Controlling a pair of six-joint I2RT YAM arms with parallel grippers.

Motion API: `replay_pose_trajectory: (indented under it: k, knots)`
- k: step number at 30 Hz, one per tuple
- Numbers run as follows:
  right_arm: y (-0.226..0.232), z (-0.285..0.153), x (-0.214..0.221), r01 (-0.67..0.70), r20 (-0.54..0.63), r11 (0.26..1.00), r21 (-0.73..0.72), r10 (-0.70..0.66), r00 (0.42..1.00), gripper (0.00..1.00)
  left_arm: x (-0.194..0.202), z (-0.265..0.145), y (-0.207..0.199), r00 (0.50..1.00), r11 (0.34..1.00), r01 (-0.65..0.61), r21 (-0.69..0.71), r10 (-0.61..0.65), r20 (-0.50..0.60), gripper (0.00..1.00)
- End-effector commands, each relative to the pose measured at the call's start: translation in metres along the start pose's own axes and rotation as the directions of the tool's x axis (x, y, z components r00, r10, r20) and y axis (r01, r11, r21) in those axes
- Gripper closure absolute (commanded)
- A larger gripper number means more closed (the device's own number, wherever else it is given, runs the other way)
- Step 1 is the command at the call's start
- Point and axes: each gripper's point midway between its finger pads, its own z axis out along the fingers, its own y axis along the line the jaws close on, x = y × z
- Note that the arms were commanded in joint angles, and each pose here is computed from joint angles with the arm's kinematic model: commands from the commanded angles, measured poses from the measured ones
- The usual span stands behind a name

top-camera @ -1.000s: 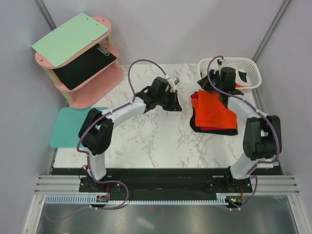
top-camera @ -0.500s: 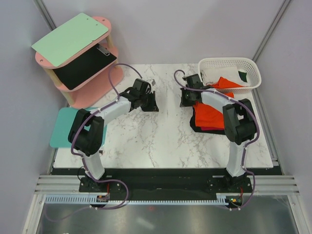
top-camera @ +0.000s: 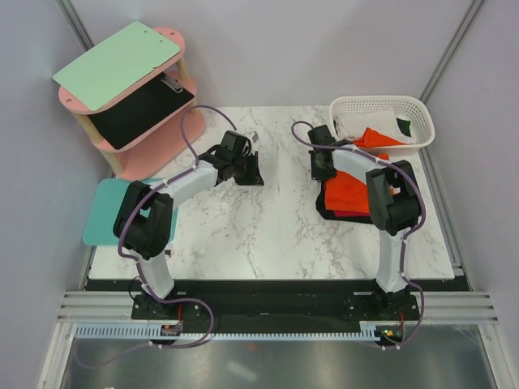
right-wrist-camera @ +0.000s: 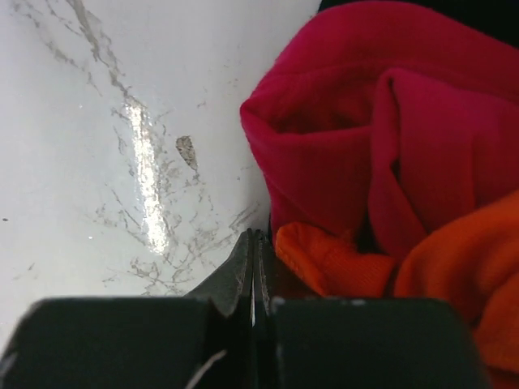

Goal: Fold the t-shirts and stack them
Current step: Put the neatly folded tshirt into the corner of the board with the right arm

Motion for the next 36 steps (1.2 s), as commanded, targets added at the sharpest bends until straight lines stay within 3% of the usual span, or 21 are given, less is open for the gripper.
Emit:
replay_pose_trajectory:
  k: [1,12,19,26,30,31,33,34,35,36]
  knots:
    - [-0.039,-0.007,0.016,0.036,-0.053,0.984,0.177,-0.027,0.998,1.00,-0.004,-0.002,0.003,0.999,0.999,-0.038,-0.018,0.038,0.020,0.98]
    - [-0.097,-0.035,0.032,0.042,-0.080,0.922,0.385,-0.012,0.997,1.00,-0.006,0.001,0.001,0.999,1.000,-0.030,-0.005,0.030,0.021,0.98]
    - [-0.154,-0.047,0.055,-0.013,-0.092,0.851,0.525,0.073,0.993,1.00,-0.007,0.001,-0.001,0.999,1.000,-0.027,0.003,0.027,0.021,0.98]
    - [-0.167,-0.058,0.049,-0.045,-0.048,0.809,0.586,0.090,0.995,1.00,-0.006,0.001,0.003,0.999,0.999,-0.034,-0.013,0.034,0.021,0.98]
    - [-0.156,-0.063,0.036,-0.062,-0.016,0.843,0.535,0.084,0.996,1.00,-0.005,0.000,0.009,0.999,0.998,-0.038,-0.048,0.039,0.023,0.95]
    - [-0.147,-0.068,0.027,-0.072,0.021,0.857,0.510,0.071,0.997,0.98,-0.005,0.000,0.011,0.999,0.998,-0.037,-0.057,0.039,0.023,0.92]
    - [-0.135,-0.075,0.017,-0.061,0.054,0.879,0.474,0.041,0.998,0.94,-0.006,-0.002,0.016,0.999,0.996,-0.041,-0.085,0.044,0.031,0.74]
    - [-0.122,-0.082,0.008,-0.064,0.095,0.898,0.434,0.025,0.995,0.90,-0.006,-0.002,0.019,0.998,0.994,-0.040,-0.097,0.044,0.035,0.62]
    - [-0.115,-0.085,0.003,-0.057,0.113,0.912,0.406,0.012,0.993,0.88,-0.008,-0.005,0.023,0.998,0.991,-0.037,-0.125,0.043,0.048,0.37]
    - [-0.107,-0.087,-0.006,-0.067,0.150,0.925,0.373,0.012,0.989,0.87,-0.008,-0.006,0.026,0.998,0.990,-0.033,-0.138,0.041,0.054,0.28]
